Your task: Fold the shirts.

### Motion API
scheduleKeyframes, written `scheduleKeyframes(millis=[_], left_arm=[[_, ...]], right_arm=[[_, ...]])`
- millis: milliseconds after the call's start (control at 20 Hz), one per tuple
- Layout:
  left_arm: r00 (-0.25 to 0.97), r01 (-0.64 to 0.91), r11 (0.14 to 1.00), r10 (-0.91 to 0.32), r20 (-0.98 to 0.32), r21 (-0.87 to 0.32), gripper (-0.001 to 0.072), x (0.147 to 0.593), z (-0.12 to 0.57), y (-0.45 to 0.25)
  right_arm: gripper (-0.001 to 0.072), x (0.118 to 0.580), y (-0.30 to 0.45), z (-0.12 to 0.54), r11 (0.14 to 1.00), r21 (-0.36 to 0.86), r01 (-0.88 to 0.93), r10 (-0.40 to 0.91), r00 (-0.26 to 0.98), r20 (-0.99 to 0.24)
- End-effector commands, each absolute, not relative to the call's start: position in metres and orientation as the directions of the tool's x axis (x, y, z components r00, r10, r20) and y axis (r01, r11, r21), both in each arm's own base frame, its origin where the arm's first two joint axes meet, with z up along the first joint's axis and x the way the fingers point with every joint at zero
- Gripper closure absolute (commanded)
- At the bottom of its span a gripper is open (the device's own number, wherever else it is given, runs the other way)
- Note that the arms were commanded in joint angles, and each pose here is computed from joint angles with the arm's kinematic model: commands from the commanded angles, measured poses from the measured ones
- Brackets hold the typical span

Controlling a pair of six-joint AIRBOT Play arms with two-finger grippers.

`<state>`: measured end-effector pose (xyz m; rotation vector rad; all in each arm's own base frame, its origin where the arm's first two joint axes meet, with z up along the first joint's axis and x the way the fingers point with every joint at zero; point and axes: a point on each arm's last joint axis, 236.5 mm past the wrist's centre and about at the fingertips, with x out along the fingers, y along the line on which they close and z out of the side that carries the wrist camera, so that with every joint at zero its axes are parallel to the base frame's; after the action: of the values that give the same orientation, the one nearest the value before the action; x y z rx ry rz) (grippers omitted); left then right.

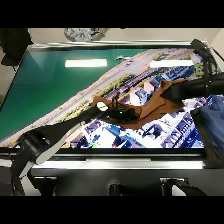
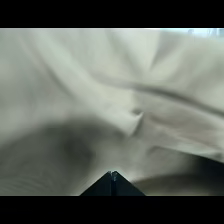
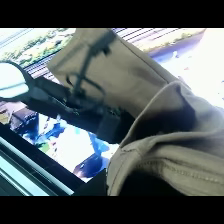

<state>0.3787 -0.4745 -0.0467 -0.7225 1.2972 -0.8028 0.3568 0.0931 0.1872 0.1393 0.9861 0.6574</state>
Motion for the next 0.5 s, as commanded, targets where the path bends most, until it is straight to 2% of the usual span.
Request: scheduleKeyframes(millis=[0,100,200,300,450], left_arm=[[0.173,0.261,0.649,-0.760,-0.626,-0.715,0.0680,0.411,-0.019,-0.419],[0.320,0.333,0.751,-0.659,-0.681,-0.571,0.0680,0.450,0.022,-0.348],[0.473,0.312,0.816,-0.578,-0.666,-0.487,0.0679,0.483,0.073,-0.277],[0.574,0.272,0.837,-0.537,-0.617,-0.475,0.0679,0.496,0.122,-0.222],[0.656,0.253,0.848,-0.504,-0.561,-0.466,0.0679,0.490,0.176,-0.177]], right_arm=[[0.0670,0.380,0.106,0.186,0.765,0.454,-0.457,0.632,0.392,-0.669],[0.0670,0.404,0.128,0.173,0.739,0.489,-0.463,0.665,0.389,-0.637],[0.0669,0.421,0.167,0.147,0.703,0.525,-0.479,0.700,0.342,-0.626],[0.0669,0.431,0.218,0.114,0.648,0.585,-0.487,0.749,0.268,-0.606],[0.0669,0.439,0.294,0.063,0.566,0.697,-0.440,0.817,0.188,-0.544]])
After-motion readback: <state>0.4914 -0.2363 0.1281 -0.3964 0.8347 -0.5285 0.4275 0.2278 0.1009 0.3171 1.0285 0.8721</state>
